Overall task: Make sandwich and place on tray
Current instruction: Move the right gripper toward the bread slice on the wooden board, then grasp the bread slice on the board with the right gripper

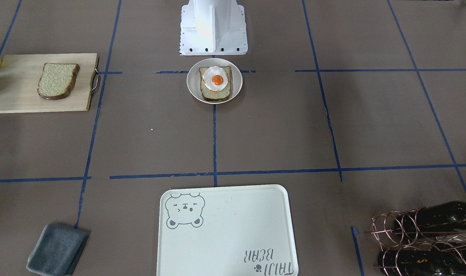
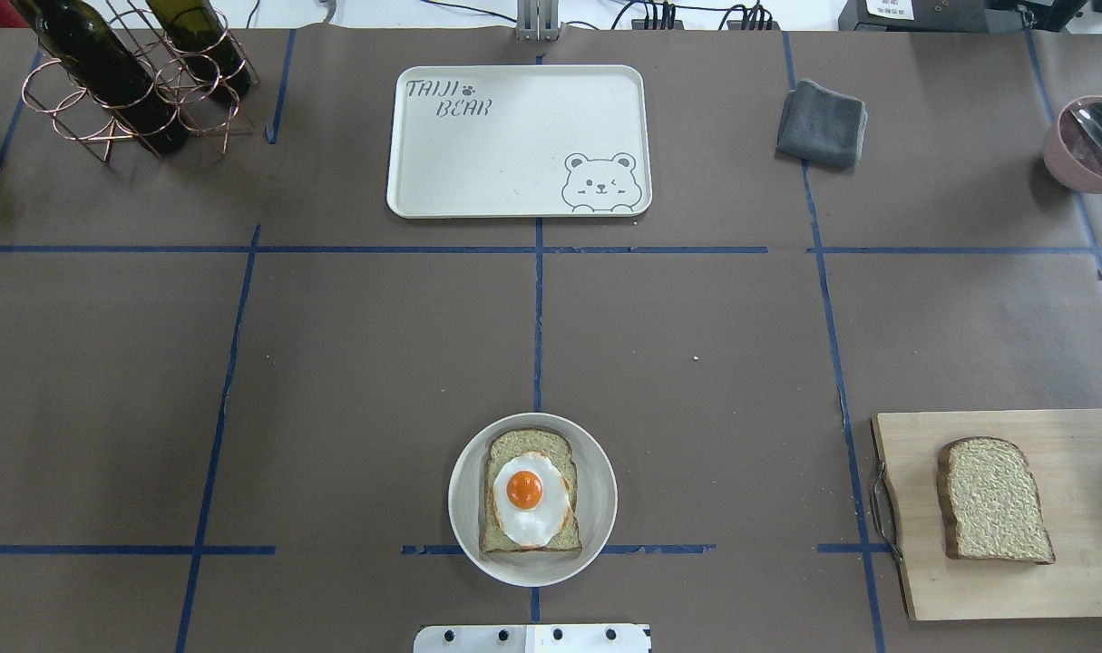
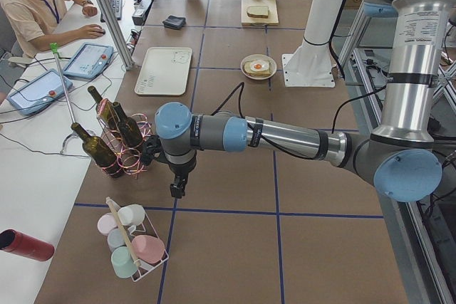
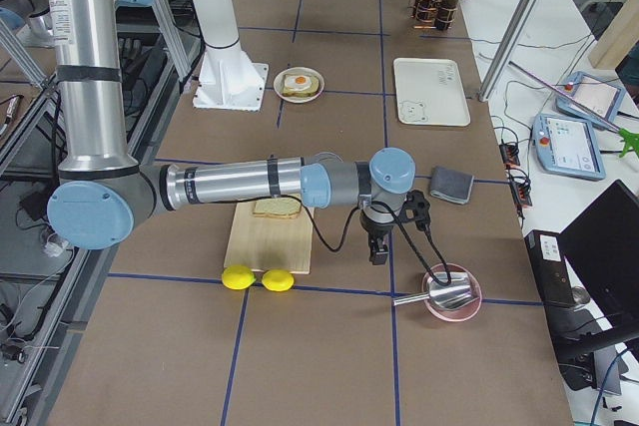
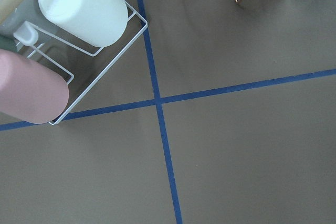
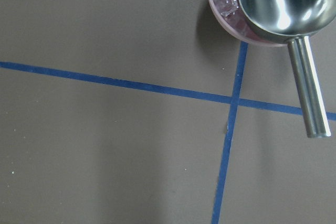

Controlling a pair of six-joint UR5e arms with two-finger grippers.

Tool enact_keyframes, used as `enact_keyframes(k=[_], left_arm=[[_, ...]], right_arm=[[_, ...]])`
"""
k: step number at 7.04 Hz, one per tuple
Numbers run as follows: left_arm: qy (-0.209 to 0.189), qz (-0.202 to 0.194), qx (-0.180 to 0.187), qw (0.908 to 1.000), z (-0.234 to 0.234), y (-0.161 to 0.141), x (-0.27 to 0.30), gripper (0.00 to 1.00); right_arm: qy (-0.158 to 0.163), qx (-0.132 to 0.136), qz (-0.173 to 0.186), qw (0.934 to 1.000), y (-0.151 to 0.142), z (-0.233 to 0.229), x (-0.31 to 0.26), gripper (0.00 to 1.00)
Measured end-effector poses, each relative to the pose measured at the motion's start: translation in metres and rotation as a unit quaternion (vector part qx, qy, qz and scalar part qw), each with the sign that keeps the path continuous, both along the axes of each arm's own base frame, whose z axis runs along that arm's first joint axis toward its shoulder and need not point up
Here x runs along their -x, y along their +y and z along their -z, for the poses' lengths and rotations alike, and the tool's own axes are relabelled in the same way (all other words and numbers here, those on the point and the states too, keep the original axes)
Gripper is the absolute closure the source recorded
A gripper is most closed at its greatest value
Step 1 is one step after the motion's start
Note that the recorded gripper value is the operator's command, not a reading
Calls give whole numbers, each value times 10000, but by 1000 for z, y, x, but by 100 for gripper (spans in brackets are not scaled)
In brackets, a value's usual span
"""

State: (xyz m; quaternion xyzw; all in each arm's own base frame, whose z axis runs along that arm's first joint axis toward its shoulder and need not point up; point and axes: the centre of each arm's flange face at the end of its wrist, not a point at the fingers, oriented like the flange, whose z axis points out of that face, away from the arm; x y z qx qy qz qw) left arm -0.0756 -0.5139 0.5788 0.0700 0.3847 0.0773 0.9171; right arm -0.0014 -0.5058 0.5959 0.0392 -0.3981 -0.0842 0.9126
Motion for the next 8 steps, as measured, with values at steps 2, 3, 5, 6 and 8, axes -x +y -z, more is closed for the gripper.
enact_keyframes(k=[2,3,5,6,8], left_arm=[[216,-23,-83,9997,10,-1,-5,0],[319,-31,-98,9994,13,-1,-7,0],[384,-27,-95,9992,15,-1,-8,0],[395,-13,-75,9992,14,-1,-9,0],[406,17,-48,9992,13,-2,-9,0]], right_arm=[[-408,-386,109,9984,45,7,75,5],[-655,-154,-193,9975,79,8,111,10],[-694,266,-714,9947,159,18,175,23],[-676,397,-845,9933,189,20,181,26],[-803,784,-1046,9882,226,15,177,38]])
